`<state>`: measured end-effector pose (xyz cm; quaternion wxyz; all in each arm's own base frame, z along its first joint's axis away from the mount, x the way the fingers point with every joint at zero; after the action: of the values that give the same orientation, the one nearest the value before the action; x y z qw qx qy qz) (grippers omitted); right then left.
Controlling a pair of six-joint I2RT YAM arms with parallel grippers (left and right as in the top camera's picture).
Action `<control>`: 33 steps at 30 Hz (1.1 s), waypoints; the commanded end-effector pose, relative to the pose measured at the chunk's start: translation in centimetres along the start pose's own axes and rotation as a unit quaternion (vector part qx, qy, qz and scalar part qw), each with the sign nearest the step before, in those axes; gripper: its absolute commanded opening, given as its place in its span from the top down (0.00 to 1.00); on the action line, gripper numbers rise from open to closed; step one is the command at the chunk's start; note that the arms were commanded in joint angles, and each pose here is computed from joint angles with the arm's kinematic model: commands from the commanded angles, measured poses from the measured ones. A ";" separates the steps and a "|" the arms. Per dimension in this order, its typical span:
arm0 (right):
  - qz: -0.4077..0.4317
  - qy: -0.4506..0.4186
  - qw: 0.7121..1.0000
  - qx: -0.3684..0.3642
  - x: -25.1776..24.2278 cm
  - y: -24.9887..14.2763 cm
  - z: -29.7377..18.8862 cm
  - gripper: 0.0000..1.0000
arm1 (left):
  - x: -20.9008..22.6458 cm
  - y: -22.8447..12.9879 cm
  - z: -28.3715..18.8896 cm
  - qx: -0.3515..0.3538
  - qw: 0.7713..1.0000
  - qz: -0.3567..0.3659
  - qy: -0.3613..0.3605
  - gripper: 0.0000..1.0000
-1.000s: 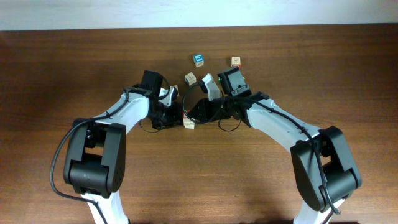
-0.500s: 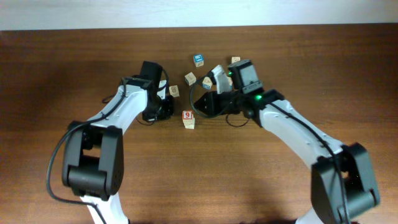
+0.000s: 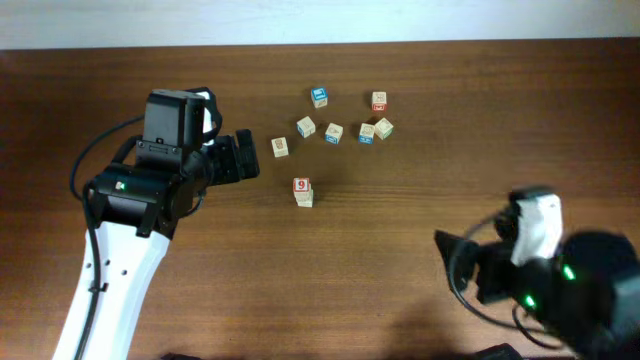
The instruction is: Rotate 3 blocks
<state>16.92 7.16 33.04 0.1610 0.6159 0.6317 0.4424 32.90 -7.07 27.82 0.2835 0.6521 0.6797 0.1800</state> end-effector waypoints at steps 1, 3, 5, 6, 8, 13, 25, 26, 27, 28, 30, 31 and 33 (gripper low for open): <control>-0.005 -0.009 0.999 -0.033 -0.3 0.3 -1.5 0.02 | -0.3 0.2 -0.2 -0.003 1.000 -0.007 -0.006 0.01; -0.005 -0.010 0.999 -0.032 -0.4 0.2 -1.4 0.02 | -0.3 0.2 -0.2 -0.003 1.000 -0.007 -0.006 0.01; -0.005 -0.010 0.999 -0.032 -0.4 0.2 -1.4 0.02 | -0.3 0.2 -0.2 -0.003 1.000 -0.007 -0.006 0.01; -0.006 -0.020 0.999 -0.035 -0.7 0.3 -1.4 0.02 | -0.3 0.2 -0.2 -0.003 1.000 -0.007 -0.006 0.01; -0.018 -0.085 0.994 -0.067 -2.8 1.2 -1.1 0.02 | -0.3 0.2 -0.2 -0.003 1.000 -0.007 -0.006 0.01; -0.166 -0.046 0.953 -0.248 -4.4 -0.2 2.6 0.02 | -0.3 0.2 -0.2 -0.003 1.000 -0.007 -0.006 0.01; -0.157 -0.084 0.944 -0.277 -10.8 -8.9 12.2 0.02 | -0.3 0.2 -0.2 -0.003 1.000 -0.007 -0.006 0.01; -0.158 -0.078 0.945 -0.277 -10.6 -8.9 12.2 0.02 | -0.3 0.2 -0.2 -0.003 1.000 -0.007 -0.006 0.01; -0.158 -0.078 0.944 -0.278 -10.6 -8.9 12.2 0.02 | -0.3 0.2 -0.2 -0.003 1.000 -0.007 -0.006 0.01; -0.158 -0.078 0.944 -0.277 -10.6 -8.9 12.2 0.02 | -0.3 0.2 -0.2 -0.003 1.000 -0.007 -0.006 0.01; -0.158 -0.078 0.944 -0.278 -10.6 -8.9 12.2 0.02 | -0.3 0.2 -0.2 -0.003 1.000 -0.007 -0.006 0.01; -0.158 -0.078 0.944 -0.278 -10.6 -8.9 12.2 0.02 | -0.3 0.2 -0.2 -0.003 1.000 -0.007 -0.006 0.01; -0.158 -0.078 0.944 -0.277 -10.6 -8.9 12.2 0.02 | -0.3 0.2 -0.2 -0.003 1.000 -0.007 -0.006 0.01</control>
<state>22.33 3.49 16.15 0.4349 0.4684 0.5623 0.5247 32.91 -7.08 27.81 0.2842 0.6495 0.6823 0.1786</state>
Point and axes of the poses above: each gripper's point midway between its finger pads, its own z axis out along the fingers, its own x axis along the line the jaws close on, y = z × x, the point moved 2 cm from there along -z, back along the fingers, and after that the axes turned 5 degrees about z, right-handed, at the moved point
